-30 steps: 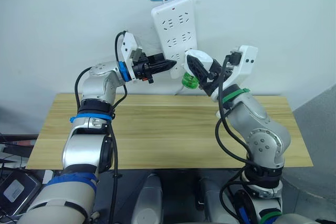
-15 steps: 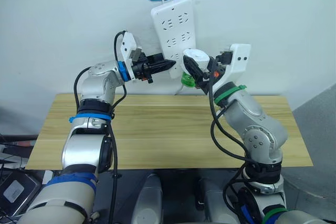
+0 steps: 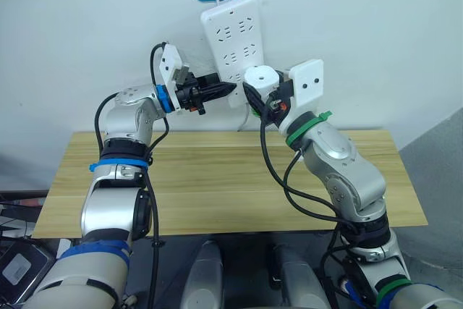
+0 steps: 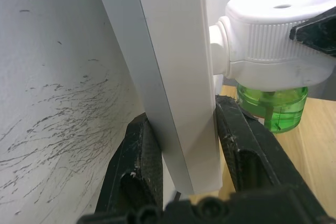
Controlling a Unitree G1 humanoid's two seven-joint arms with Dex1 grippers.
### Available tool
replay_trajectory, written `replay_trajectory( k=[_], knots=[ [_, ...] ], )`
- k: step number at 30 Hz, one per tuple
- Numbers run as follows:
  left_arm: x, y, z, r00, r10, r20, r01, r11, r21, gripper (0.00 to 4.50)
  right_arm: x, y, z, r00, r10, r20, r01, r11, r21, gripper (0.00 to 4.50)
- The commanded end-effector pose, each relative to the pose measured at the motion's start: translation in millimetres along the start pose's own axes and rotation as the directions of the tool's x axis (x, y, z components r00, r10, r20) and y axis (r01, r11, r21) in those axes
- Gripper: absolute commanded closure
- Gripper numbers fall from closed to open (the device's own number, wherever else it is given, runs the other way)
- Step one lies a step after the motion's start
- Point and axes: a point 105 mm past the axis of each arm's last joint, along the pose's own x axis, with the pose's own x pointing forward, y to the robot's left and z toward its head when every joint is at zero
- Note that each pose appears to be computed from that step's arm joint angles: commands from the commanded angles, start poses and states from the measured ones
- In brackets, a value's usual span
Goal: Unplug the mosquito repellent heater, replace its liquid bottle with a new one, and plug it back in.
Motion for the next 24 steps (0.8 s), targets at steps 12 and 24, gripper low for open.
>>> replay_trajectory(
  k=[12, 24],
  knots=[
    [15.7, -23.0, 8.5, 0.989, -0.144, 0.026, 0.143, 0.989, 0.022, 3.22, 10.8, -14.0, -1.0, 0.998, -0.064, -0.016, 0.064, 0.998, 0.013, 1.49],
    [12.7, -8.7, 3.7, 0.998, -0.064, 0.019, 0.062, 0.996, 0.058, 3.22, -25.1, -13.8, 7.5, 0.999, -0.021, -0.036, 0.019, 0.998, -0.057, 0.05]
  ],
)
